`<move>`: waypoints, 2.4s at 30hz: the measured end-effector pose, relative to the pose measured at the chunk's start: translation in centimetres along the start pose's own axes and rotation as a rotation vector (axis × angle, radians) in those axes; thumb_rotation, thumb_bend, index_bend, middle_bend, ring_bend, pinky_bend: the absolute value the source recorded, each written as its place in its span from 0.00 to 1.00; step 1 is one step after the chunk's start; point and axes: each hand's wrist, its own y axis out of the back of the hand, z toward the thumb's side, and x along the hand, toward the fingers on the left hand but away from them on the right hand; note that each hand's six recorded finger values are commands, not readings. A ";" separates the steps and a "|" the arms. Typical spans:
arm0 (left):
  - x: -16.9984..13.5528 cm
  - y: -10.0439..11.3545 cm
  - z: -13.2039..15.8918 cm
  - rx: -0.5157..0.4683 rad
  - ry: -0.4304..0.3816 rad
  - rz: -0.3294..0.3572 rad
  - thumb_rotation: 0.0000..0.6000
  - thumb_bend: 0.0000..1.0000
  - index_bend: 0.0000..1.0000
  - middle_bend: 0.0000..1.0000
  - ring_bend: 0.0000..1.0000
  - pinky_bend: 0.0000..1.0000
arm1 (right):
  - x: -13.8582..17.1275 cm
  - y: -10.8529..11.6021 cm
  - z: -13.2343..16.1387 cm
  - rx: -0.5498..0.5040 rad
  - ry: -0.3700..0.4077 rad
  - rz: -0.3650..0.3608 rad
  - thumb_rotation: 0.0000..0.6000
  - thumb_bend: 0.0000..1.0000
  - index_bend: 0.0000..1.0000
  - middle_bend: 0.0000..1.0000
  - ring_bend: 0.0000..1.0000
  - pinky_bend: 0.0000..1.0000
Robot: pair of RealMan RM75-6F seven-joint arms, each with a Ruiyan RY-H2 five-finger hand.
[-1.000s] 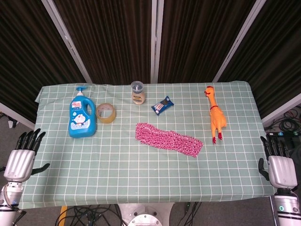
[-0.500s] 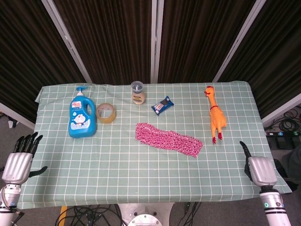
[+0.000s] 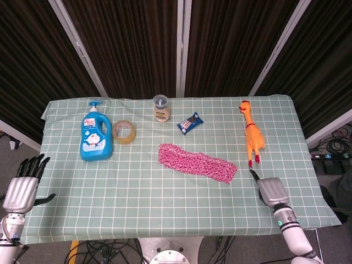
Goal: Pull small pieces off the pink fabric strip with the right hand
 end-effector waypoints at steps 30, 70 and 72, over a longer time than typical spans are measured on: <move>0.6 -0.5 0.3 0.019 -0.013 -0.033 1.00 0.09 0.02 0.00 0.00 0.05 | -4.7 0.7 6.2 0.010 0.070 0.121 1.00 1.00 0.16 0.88 0.84 0.78; -0.2 0.0 -0.3 0.001 0.001 -0.019 1.00 0.09 0.02 0.00 0.00 0.05 | 2.3 -1.4 10.1 -0.046 0.283 0.072 1.00 1.00 0.23 0.88 0.84 0.78; -0.2 0.1 -0.3 -0.004 0.002 -0.017 1.00 0.09 0.02 0.00 0.00 0.05 | 2.4 -1.2 10.2 -0.047 0.283 0.057 1.00 1.00 0.23 0.88 0.84 0.78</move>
